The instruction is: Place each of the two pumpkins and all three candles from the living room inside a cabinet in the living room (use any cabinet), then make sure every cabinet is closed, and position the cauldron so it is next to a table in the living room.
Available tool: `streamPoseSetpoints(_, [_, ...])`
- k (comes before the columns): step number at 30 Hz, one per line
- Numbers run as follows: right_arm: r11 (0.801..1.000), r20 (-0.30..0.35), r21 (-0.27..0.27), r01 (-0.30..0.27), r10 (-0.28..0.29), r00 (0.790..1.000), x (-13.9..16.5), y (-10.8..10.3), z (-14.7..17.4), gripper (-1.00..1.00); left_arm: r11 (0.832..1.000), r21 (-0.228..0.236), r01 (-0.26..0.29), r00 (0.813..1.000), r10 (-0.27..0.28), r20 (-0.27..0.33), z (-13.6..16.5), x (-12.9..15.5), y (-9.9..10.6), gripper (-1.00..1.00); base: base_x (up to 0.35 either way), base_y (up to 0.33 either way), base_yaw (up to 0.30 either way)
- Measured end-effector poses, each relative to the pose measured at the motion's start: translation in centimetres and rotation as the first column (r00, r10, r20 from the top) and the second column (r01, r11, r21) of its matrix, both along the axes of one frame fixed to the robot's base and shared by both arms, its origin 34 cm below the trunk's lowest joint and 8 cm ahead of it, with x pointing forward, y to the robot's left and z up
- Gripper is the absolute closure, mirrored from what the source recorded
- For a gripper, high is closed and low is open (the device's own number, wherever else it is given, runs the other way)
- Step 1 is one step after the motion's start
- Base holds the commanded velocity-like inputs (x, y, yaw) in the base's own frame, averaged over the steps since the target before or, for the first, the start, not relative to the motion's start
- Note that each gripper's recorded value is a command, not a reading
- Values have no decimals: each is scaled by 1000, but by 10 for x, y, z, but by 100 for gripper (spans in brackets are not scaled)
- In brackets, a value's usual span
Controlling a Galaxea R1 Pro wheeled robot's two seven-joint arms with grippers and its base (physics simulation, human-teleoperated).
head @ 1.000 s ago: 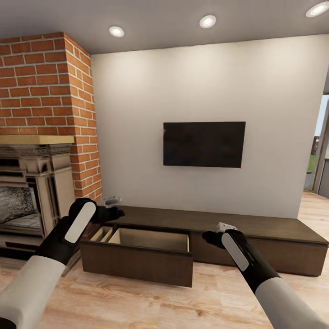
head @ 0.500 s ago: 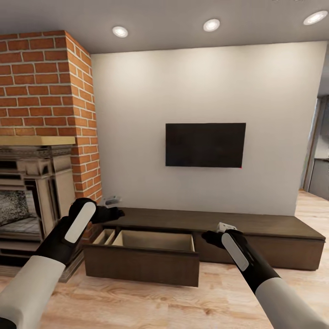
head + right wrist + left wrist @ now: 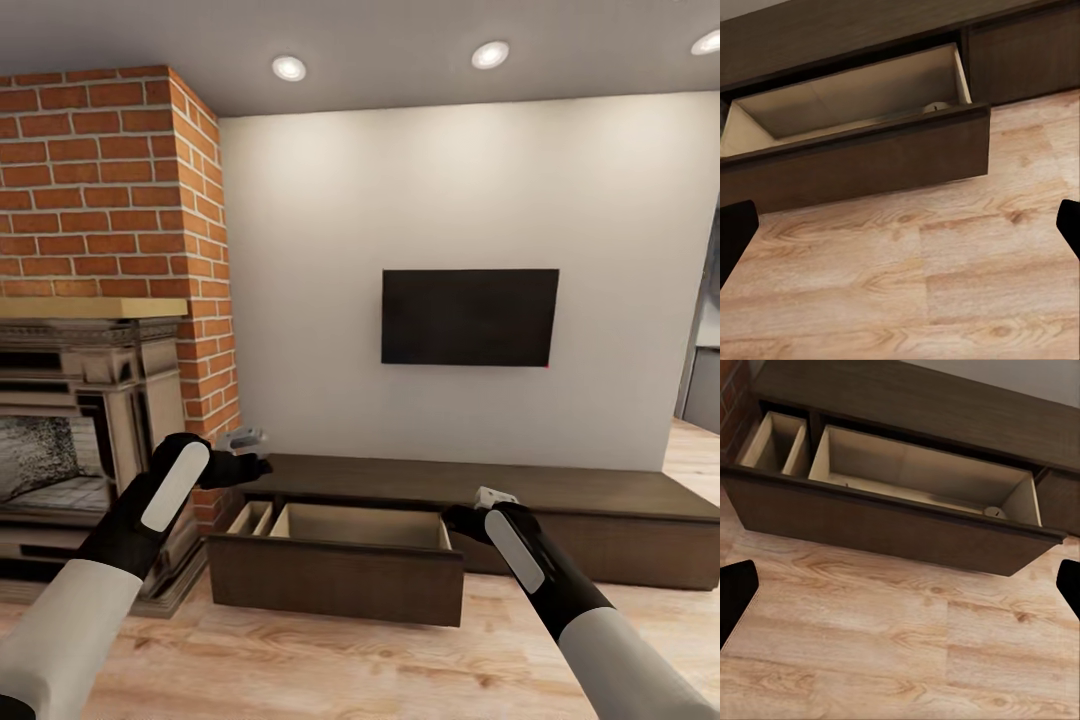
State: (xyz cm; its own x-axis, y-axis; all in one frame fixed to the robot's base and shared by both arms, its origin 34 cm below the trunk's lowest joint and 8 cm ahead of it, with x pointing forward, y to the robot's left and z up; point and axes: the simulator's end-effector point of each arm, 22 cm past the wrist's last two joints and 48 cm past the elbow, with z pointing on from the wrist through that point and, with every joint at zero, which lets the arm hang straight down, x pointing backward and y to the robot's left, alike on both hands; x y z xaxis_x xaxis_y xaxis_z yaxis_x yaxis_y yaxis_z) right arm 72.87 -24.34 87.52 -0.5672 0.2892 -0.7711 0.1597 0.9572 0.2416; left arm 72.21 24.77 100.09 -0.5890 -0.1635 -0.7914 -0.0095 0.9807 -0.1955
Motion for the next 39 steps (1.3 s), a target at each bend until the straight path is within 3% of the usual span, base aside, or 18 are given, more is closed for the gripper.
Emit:
streamPoseSetpoints(26, [1000, -40, -1, 3, -3, 999, 3, -3, -24, -100, 1000, 4, -1, 999, 1, -40, -24, 8, 0, -100, 7, 312, 0])
streamPoseSetpoints(39, [1000, -83, -4, 10, -10, 997, 1, -6, -45, -100, 1000, 7, -2, 998, 3, -60, -36, 12, 1, -100, 189, 277, 0])
